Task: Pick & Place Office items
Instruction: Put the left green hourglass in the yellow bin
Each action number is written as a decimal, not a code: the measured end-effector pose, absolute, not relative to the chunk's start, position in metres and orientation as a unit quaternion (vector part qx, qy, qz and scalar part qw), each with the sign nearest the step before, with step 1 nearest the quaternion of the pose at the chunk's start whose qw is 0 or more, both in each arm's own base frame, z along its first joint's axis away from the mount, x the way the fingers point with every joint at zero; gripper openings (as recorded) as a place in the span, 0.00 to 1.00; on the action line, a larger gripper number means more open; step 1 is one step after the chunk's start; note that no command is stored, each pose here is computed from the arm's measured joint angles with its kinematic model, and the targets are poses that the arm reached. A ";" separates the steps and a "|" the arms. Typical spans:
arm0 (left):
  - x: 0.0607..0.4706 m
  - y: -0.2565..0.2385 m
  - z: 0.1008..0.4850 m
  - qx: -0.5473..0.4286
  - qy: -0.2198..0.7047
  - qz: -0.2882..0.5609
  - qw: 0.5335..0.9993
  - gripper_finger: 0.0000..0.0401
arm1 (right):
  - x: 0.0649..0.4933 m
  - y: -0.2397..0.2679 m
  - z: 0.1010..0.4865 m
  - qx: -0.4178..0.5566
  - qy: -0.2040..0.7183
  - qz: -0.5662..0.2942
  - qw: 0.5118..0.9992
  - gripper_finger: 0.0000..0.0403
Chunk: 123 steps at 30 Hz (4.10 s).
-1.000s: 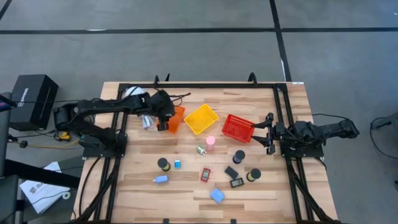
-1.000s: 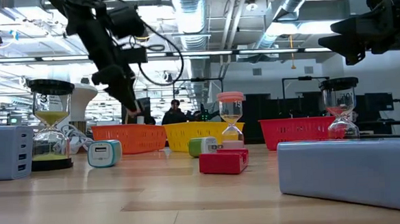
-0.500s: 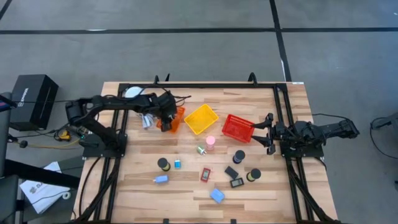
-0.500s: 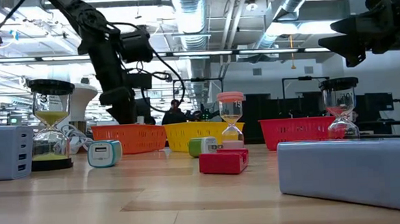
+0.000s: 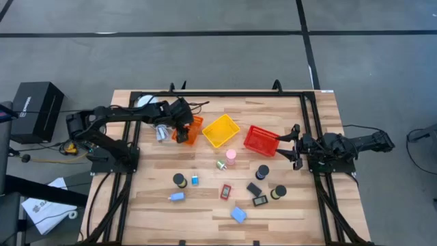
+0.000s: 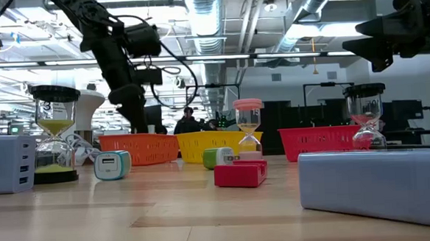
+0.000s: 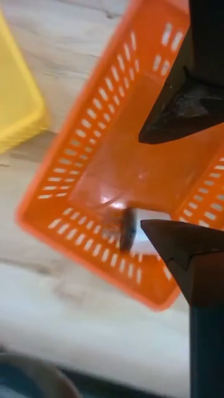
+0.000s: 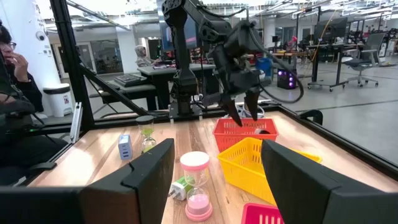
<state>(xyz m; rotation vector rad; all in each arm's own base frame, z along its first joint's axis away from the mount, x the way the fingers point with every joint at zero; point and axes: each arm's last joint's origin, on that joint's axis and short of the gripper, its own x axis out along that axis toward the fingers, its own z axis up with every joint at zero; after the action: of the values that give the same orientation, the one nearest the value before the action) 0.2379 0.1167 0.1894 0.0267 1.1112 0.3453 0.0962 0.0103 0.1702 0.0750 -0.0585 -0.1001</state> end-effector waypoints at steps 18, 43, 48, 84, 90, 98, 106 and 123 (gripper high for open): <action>0.202 0.046 0.283 -0.064 0.311 0.088 0.944 0.50 | 0.096 0.010 0.170 0.039 -0.029 -0.050 0.998 0.58; 0.222 -0.084 0.249 -0.013 0.385 -0.070 0.920 0.65 | 0.096 0.010 0.170 0.039 -0.029 -0.050 0.998 0.58; 0.223 -0.092 0.241 -0.036 0.399 -0.030 0.916 0.65 | 0.096 0.010 0.170 0.039 -0.029 -0.050 0.998 0.58; 0.220 -0.099 0.199 -0.009 0.537 0.021 0.843 0.65 | 0.096 0.010 0.170 0.048 -0.030 -0.049 0.997 0.58; 0.220 -0.100 0.199 -0.012 0.539 0.016 0.842 0.63 | 0.096 0.010 0.170 0.046 -0.030 -0.049 0.997 0.58; 0.220 -0.100 0.199 -0.016 0.543 0.010 0.840 0.51 | 0.096 0.010 0.170 0.047 -0.030 -0.049 0.997 0.58; 0.224 -0.096 0.200 0.016 0.518 0.036 0.854 0.58 | 0.096 0.010 0.170 0.047 -0.029 -0.049 0.997 0.58; 0.263 -0.021 0.213 0.029 0.440 0.052 0.896 0.52 | 0.096 0.010 0.170 0.042 -0.029 -0.050 0.997 0.58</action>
<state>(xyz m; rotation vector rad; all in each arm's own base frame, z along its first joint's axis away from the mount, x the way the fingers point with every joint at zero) 0.2630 -0.0214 0.2131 0.0593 0.9128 0.1081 0.0963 0.0103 0.1703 0.0840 -0.0584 -0.1002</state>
